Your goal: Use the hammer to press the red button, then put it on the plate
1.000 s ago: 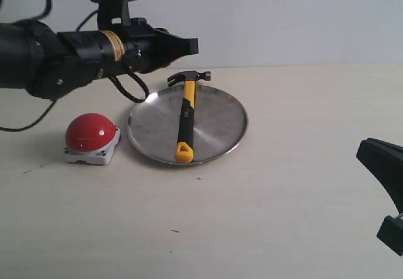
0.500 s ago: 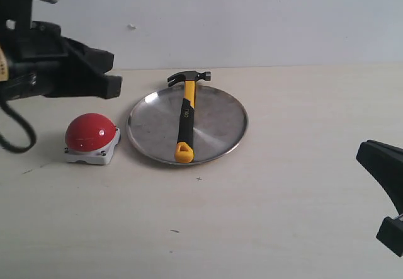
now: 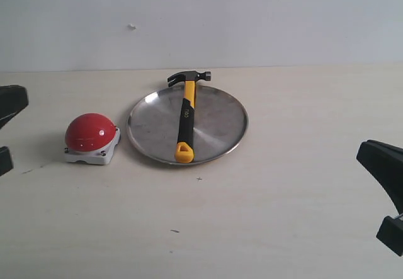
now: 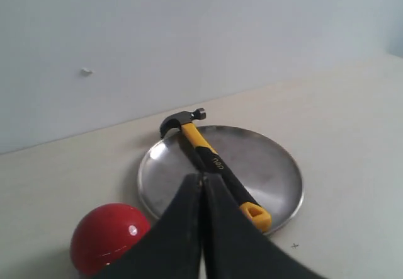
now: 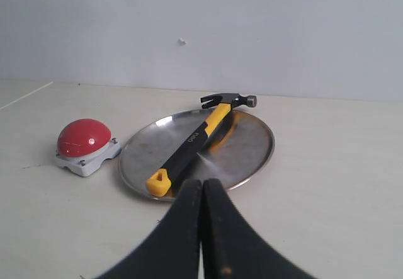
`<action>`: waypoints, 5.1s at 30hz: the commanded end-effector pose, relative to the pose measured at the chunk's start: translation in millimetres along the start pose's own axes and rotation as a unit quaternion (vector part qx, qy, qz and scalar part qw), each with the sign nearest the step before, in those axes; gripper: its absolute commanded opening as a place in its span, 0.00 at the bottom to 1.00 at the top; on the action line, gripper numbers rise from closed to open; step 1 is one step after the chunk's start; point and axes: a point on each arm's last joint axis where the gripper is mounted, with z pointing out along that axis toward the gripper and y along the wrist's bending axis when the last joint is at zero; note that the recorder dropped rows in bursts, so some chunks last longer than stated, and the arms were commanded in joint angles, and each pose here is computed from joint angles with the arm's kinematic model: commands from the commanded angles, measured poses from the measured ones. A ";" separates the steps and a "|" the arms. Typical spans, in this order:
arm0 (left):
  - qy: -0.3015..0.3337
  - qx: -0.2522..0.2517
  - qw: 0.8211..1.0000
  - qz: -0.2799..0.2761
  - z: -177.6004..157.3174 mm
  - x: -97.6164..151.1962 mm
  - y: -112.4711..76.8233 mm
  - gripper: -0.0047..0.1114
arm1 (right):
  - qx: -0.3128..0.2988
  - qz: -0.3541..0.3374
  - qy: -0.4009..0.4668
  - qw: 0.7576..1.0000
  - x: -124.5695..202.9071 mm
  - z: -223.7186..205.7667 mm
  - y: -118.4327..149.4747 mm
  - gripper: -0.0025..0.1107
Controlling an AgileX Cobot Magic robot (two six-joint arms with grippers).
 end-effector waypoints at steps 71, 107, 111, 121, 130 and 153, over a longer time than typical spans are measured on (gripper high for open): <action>0.037 -0.272 0.961 0.007 -99.5 94.8 26.1 0.04 | -0.001 -0.002 -0.002 1.000 0.9 -0.9 0.1 0.02; 0.037 -0.273 0.961 0.009 -99.6 94.8 26.2 0.04 | 0.227 -0.062 -0.002 0.972 25.7 -61.0 -27.6 0.02; 0.038 -0.273 0.961 0.011 -99.6 94.8 26.3 0.04 | 0.227 -0.065 0.000 0.972 26.9 -62.4 -26.8 0.02; 0.038 -0.273 0.961 0.011 -99.6 94.8 26.3 0.04 | 0.230 -0.074 -0.006 0.970 26.3 -63.8 -26.6 0.02; 0.038 -0.273 0.961 0.011 -99.6 94.8 26.3 0.04 | 0.230 -0.074 -0.007 0.970 26.1 -63.8 -26.6 0.02; 0.038 -0.273 0.961 0.011 -99.6 94.8 26.3 0.04 | 0.229 -0.071 -0.008 0.971 26.1 -63.7 -26.5 0.02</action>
